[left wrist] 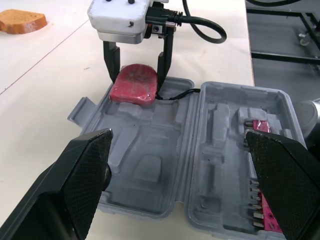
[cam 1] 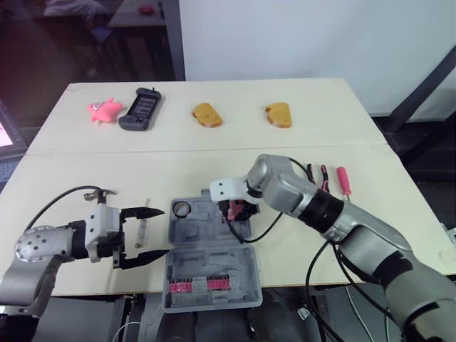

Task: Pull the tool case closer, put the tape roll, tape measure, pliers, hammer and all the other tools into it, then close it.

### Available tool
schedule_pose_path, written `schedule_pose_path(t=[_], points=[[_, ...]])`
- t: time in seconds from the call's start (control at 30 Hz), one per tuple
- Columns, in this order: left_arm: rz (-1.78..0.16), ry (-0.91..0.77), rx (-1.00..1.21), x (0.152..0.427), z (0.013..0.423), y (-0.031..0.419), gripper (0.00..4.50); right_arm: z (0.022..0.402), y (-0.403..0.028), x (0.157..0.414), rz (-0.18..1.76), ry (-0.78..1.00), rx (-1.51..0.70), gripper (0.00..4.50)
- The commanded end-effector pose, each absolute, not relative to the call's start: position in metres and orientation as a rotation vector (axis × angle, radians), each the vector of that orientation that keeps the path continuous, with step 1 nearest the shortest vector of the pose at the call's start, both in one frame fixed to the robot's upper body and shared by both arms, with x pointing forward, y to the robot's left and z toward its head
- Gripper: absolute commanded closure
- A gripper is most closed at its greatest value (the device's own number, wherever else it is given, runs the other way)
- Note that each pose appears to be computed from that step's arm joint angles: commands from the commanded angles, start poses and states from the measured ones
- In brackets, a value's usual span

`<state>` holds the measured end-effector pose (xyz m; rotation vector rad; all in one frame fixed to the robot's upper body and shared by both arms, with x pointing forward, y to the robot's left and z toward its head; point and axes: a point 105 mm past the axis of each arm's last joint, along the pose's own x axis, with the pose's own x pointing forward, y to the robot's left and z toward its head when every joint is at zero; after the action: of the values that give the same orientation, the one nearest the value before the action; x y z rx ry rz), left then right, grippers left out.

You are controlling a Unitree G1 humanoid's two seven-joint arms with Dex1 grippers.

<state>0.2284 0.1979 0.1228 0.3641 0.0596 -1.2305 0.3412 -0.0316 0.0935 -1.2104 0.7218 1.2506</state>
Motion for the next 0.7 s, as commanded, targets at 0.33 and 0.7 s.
schedule_pose_path(t=[0.33,0.7], points=[[-1.237,0.027,0.385,0.228,0.131,0.196,0.0,0.107,-0.02,0.342,1.247,0.643,-1.165,0.04],[-1.246,0.031,0.388,0.228,0.131,0.195,0.0,0.131,-0.023,0.334,1.268,0.577,-1.089,0.04]])
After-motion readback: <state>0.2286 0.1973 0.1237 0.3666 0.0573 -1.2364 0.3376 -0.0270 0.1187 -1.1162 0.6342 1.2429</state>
